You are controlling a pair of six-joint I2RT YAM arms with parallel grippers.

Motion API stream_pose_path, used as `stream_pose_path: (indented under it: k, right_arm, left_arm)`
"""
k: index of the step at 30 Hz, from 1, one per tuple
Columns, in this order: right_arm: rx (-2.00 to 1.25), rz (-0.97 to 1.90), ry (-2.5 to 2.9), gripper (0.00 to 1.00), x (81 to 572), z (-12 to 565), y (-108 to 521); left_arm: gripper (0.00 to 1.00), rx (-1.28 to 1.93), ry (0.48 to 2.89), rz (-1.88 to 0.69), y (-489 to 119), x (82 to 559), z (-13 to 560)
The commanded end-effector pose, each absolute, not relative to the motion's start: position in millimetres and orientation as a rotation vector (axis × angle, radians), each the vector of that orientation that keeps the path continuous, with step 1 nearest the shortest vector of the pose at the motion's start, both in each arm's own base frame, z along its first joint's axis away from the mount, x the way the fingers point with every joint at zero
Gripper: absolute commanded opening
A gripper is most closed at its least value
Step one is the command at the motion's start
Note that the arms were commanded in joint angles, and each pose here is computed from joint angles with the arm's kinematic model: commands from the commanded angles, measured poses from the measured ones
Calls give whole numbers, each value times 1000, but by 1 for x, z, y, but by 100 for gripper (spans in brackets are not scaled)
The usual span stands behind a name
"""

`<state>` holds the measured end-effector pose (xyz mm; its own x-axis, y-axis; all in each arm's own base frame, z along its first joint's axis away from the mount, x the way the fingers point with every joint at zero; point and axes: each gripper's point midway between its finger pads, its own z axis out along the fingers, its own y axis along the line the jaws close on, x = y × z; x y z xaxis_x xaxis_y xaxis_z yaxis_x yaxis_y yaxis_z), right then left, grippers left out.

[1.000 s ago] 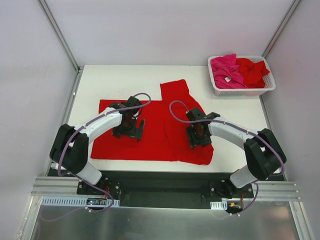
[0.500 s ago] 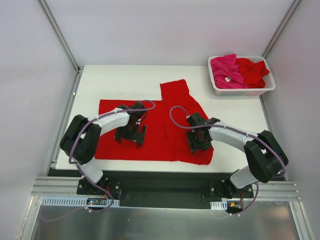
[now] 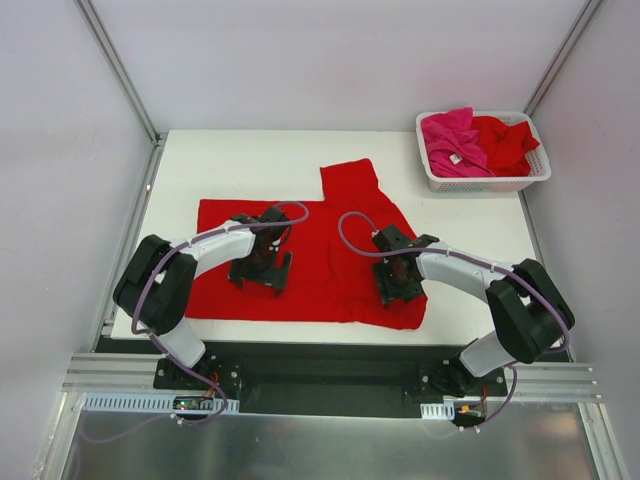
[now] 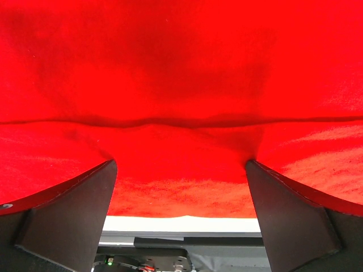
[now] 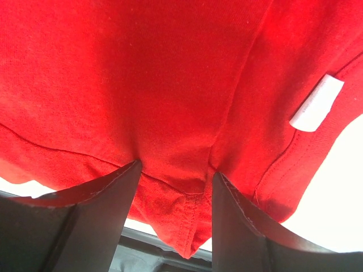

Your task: Fold and stack the t-shirts

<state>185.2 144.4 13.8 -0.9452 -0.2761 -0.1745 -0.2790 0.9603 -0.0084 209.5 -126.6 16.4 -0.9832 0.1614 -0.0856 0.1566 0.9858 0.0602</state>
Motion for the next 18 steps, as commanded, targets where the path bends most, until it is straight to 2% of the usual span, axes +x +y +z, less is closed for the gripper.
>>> stream_pose_path:
  k: [1, 18]
  right_arm:
    - [-455, -86, 2938, 57, 185, 11, 130]
    - [-496, -227, 2918, 58, 191, 49, 110]
  left_arm:
    - [99, 254, 3083, 127, -116, 190, 11]
    - [99, 255, 3041, 129, -110, 188, 31]
